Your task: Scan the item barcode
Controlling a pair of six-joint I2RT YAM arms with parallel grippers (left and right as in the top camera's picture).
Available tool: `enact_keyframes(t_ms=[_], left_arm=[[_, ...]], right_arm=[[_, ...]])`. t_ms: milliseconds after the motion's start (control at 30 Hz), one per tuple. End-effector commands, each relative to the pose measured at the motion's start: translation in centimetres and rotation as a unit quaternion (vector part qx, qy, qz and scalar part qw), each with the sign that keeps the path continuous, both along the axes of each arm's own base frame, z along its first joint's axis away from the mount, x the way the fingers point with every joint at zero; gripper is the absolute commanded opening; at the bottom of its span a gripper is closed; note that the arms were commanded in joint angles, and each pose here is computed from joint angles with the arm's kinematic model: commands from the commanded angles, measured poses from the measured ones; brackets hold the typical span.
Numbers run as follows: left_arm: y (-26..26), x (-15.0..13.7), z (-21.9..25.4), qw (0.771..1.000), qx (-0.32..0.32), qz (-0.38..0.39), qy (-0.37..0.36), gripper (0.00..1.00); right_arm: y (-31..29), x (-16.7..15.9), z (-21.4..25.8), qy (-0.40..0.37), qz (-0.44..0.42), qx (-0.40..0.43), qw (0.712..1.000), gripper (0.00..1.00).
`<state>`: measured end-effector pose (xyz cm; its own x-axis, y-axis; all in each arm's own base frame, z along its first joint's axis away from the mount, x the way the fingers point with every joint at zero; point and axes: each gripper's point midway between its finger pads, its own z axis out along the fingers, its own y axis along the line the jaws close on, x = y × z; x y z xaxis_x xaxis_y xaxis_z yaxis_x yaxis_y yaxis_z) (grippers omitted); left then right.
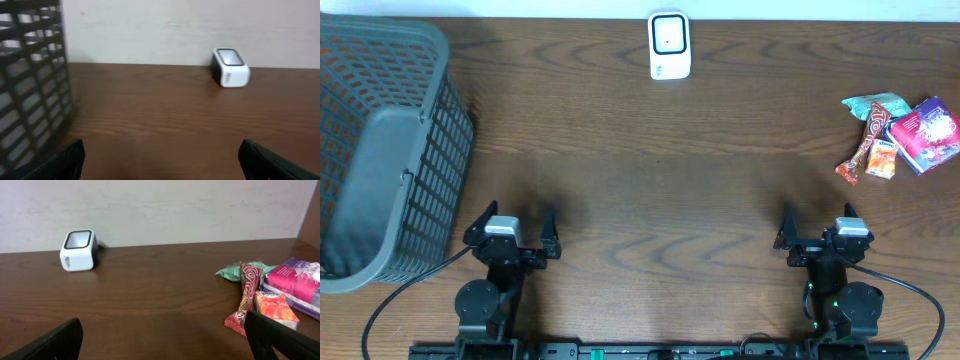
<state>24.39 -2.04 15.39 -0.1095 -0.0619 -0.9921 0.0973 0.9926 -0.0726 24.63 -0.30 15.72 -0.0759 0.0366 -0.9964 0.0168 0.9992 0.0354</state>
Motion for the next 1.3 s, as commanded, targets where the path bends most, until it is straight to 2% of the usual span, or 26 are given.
enact_keyframes(t_ms=[0,167,1267], left_arm=[[0.8,0.0,-1.7,1.000,0.009,0.017,0.024,0.98],[1.9,0.0,-1.8,0.998,0.013,0.051,0.027,0.98],[1.5,0.0,-1.7,0.999,0.012,0.040,0.024,0.98]], right_arm=[[0.3,0.0,-0.1,0.000,0.008,-0.007,1.000,0.99],[0.3,0.0,-0.1,0.000,0.008,-0.007,1.000,0.99],[0.3,0.0,-0.1,-0.001,0.008,-0.007,1.000,0.99]])
